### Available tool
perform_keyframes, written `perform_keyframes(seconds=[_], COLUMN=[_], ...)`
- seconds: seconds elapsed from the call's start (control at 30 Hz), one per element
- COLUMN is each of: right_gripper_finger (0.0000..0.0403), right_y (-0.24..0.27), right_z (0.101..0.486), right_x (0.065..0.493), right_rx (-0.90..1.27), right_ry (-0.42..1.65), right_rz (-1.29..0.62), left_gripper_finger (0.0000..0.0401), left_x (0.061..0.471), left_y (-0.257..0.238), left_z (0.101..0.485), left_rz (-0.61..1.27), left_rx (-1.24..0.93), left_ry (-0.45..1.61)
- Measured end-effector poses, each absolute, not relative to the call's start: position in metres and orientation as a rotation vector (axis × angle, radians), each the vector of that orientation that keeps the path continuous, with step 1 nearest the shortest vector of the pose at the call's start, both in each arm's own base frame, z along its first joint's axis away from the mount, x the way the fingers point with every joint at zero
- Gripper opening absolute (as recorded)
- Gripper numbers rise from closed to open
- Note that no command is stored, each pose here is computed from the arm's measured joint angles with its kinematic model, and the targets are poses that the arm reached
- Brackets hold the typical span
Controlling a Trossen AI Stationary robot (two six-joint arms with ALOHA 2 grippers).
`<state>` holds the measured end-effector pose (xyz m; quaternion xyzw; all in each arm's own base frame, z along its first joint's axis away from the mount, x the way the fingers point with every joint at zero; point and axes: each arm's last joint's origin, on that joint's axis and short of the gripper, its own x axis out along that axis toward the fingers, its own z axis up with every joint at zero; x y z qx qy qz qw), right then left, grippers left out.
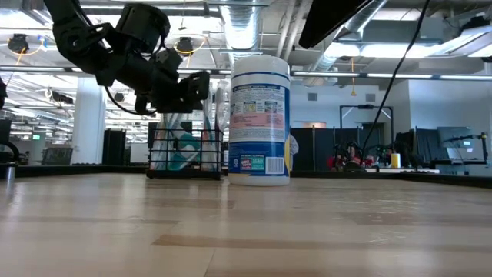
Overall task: Pick & Place toothbrushing station
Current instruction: Return to Home Position
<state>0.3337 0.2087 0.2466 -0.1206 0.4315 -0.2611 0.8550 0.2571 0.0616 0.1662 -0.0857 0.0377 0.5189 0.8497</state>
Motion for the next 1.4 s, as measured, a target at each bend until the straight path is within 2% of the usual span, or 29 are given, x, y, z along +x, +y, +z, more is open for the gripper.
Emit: perform_keyframes(seconds=[0.4,0.87,1.07,1.4], right_gripper_finger=[0.0168,0.0158,0.0143,0.01], right_y=[0.21,0.218,0.217,0.215], right_z=[0.247,0.253,0.269,0.305], right_x=[0.336,0.331,0.319,0.276], right_rx=[-0.239,-0.31,-0.314,-0.353], right_ry=[0.88,0.745,0.711,0.556], right_rz=[-0.553,-0.605,-0.611,-0.655], left_gripper_finger=[0.0135,0.0135,0.0135,0.0135], left_x=[0.244,0.239,0.232,0.204], left_y=[0.03,-0.032,-0.056,-0.052], left_z=[0.216,0.223,0.225,0.229], left_rz=[0.933,0.66,0.547,0.358], left_rx=[-0.144,-0.041,0.013,-0.039], left_ry=[-0.034,0.009,0.033,0.112])
